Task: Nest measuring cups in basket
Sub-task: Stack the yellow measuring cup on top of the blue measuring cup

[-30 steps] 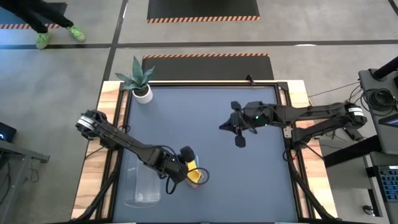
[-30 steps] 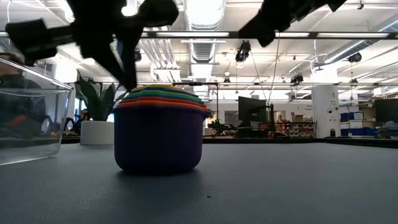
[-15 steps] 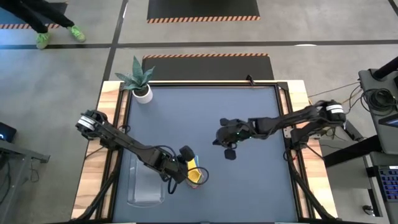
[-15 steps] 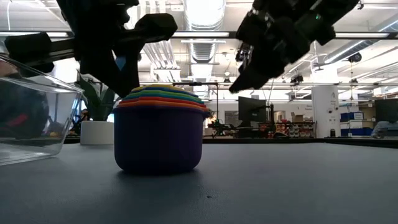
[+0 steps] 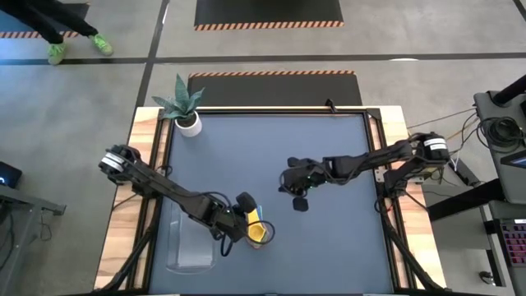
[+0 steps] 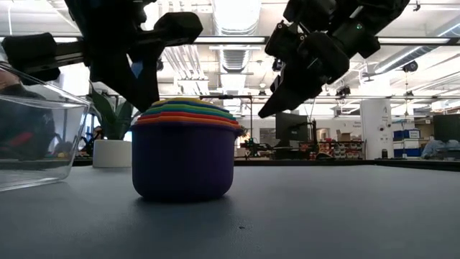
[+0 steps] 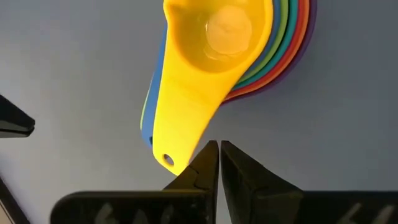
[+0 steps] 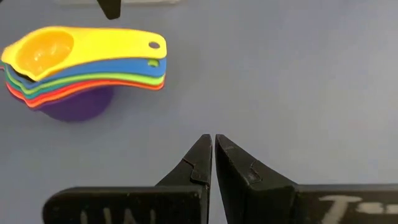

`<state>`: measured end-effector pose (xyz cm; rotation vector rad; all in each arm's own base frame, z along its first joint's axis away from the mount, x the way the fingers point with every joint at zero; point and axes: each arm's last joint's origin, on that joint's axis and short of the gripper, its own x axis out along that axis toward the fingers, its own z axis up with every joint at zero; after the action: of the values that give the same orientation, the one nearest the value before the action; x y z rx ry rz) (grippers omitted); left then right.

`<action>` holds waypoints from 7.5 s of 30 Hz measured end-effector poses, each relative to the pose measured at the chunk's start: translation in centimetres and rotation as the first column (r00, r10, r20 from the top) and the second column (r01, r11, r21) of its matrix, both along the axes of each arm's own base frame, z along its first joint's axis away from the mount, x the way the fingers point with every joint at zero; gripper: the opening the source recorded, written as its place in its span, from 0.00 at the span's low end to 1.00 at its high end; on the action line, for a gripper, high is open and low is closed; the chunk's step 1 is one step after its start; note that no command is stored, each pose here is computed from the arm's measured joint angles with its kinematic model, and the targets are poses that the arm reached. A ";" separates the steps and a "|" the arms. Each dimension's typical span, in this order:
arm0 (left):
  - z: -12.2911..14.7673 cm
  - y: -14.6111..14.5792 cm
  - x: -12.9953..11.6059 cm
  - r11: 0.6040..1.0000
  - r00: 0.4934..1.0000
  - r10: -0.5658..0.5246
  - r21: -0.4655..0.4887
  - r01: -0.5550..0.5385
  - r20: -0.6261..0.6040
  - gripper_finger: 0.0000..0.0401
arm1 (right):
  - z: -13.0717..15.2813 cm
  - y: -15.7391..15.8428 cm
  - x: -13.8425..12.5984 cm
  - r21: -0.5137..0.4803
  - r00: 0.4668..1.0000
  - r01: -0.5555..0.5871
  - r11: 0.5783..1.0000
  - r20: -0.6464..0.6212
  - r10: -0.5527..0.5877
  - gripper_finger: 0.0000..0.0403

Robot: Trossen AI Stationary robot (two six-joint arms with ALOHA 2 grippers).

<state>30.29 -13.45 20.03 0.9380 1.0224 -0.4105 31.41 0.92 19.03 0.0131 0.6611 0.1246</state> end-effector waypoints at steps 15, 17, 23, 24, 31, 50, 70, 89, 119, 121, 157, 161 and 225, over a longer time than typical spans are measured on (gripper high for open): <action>1.6 0.0 0.3 0.999 0.990 0.015 0.049 -0.022 0.138 0.00 | 0.2 0.7 0.2 -0.005 0.999 -0.026 1.000 0.042 0.026 0.02; 1.5 0.0 0.4 0.998 0.989 0.010 0.062 -0.020 0.148 0.00 | 0.0 1.0 0.5 -0.009 0.998 -0.040 0.999 0.053 0.040 0.02; 1.8 -0.4 1.2 0.998 0.985 0.033 0.043 -0.041 0.170 0.00 | 0.0 1.7 0.5 -0.022 0.995 -0.071 0.997 0.064 0.072 0.02; 2.1 -0.5 1.3 0.998 0.985 0.027 0.046 -0.036 0.169 0.00 | 0.0 1.8 0.5 -0.023 0.995 -0.072 0.997 0.066 0.073 0.02; 3.1 -0.3 2.4 0.994 0.996 0.094 -0.057 -0.093 0.011 0.00 | -0.2 1.8 0.3 -0.028 0.995 -0.077 0.997 0.060 0.079 0.02; 5.6 2.4 4.2 0.775 0.855 0.475 -0.362 -0.518 -0.207 0.00 | -1.4 1.9 -0.4 0.000 0.998 -0.060 0.998 0.014 0.060 0.02; 3.0 3.2 3.9 0.487 0.639 0.675 -0.429 -0.761 -0.368 0.00 | -1.7 2.3 -0.6 0.004 0.998 -0.069 0.998 0.003 0.069 0.02; 1.1 3.6 3.6 0.451 0.607 0.697 -0.426 -0.785 -0.381 0.00 | -1.7 2.7 -0.7 0.014 0.997 -0.077 0.997 0.001 0.077 0.02; 2.0 3.7 3.7 0.550 0.670 0.675 -0.393 -0.737 -0.310 0.00 | -1.7 2.7 -0.7 0.018 0.997 -0.073 0.997 -0.001 0.073 0.02; 1.9 3.7 3.7 0.540 0.663 0.680 -0.397 -0.742 -0.314 0.00 | -1.7 2.7 -0.7 0.018 0.997 -0.073 0.997 -0.002 0.073 0.02; 1.5 3.4 4.4 0.546 0.664 0.654 -0.381 -0.746 -0.362 0.00 | -1.8 2.7 -0.8 0.024 0.998 -0.068 0.997 -0.015 0.068 0.02; 2.7 3.2 4.5 0.581 0.680 0.652 -0.356 -0.732 -0.335 0.00 | -1.8 2.7 -0.8 0.024 0.998 -0.068 0.997 -0.015 0.068 0.02; 2.5 -5.6 3.3 0.562 0.594 0.803 -0.398 -0.725 0.053 0.27 | 1.4 2.5 0.1 -0.135 0.974 -0.156 0.979 0.142 0.174 0.02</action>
<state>33.57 -19.06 22.58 0.1389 1.0032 0.2759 31.49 3.38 20.43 -0.1692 0.5141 0.2429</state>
